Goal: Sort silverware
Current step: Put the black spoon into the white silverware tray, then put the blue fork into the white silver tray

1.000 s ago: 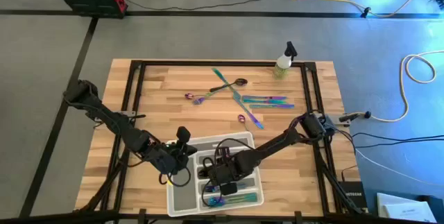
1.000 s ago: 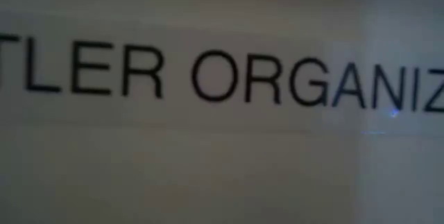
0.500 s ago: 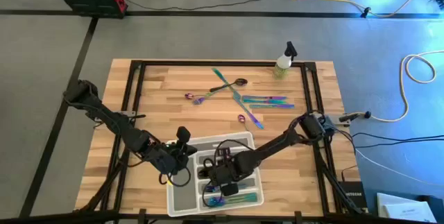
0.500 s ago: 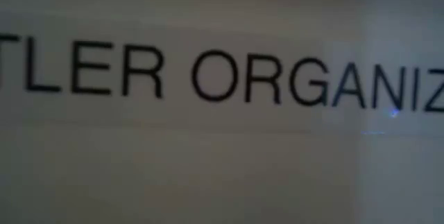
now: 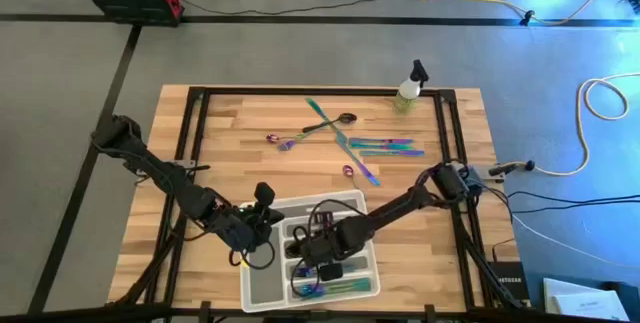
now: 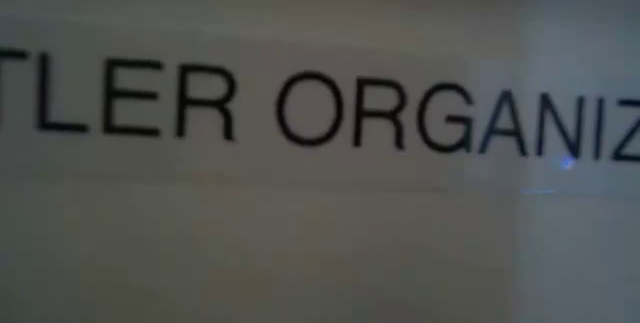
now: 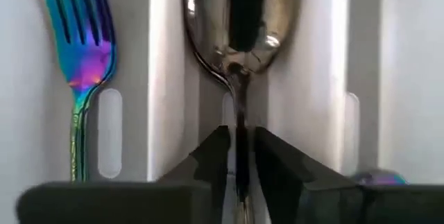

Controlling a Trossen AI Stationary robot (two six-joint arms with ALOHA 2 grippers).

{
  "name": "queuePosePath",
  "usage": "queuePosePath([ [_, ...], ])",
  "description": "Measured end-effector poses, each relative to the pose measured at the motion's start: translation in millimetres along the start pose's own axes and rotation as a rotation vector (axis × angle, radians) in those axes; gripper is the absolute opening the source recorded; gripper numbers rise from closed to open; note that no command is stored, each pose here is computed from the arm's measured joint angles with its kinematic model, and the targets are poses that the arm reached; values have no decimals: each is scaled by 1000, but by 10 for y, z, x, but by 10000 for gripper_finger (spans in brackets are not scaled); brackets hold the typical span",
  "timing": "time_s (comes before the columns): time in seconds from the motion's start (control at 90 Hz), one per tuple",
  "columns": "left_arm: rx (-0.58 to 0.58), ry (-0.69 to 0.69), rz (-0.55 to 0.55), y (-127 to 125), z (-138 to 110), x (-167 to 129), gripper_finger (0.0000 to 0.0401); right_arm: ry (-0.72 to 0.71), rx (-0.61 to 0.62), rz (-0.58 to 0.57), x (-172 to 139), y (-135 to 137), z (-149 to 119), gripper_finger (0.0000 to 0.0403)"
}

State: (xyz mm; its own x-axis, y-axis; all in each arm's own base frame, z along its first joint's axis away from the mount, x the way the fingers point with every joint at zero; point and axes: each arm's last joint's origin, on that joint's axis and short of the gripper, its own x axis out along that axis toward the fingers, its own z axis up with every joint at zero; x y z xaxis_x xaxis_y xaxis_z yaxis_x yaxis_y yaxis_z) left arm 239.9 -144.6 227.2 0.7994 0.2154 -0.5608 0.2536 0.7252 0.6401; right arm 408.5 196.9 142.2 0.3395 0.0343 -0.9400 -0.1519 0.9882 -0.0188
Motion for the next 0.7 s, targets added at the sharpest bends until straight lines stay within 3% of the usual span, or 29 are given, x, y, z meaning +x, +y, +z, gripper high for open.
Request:
queuePosePath([
  [0.222,-9,5,3,12,-7,11,7,-52,9,6,-138,16,91,119],
  [0.344,-109,-16,16,57,14,37,7,-73,11,-13,-193,9,108,137],
  [0.544,-210,26,20,181,-53,138,7,-87,14,-50,-287,-15,115,145],
  [0.7,-367,44,22,448,-152,323,10,-187,61,-153,-658,0,137,136],
])
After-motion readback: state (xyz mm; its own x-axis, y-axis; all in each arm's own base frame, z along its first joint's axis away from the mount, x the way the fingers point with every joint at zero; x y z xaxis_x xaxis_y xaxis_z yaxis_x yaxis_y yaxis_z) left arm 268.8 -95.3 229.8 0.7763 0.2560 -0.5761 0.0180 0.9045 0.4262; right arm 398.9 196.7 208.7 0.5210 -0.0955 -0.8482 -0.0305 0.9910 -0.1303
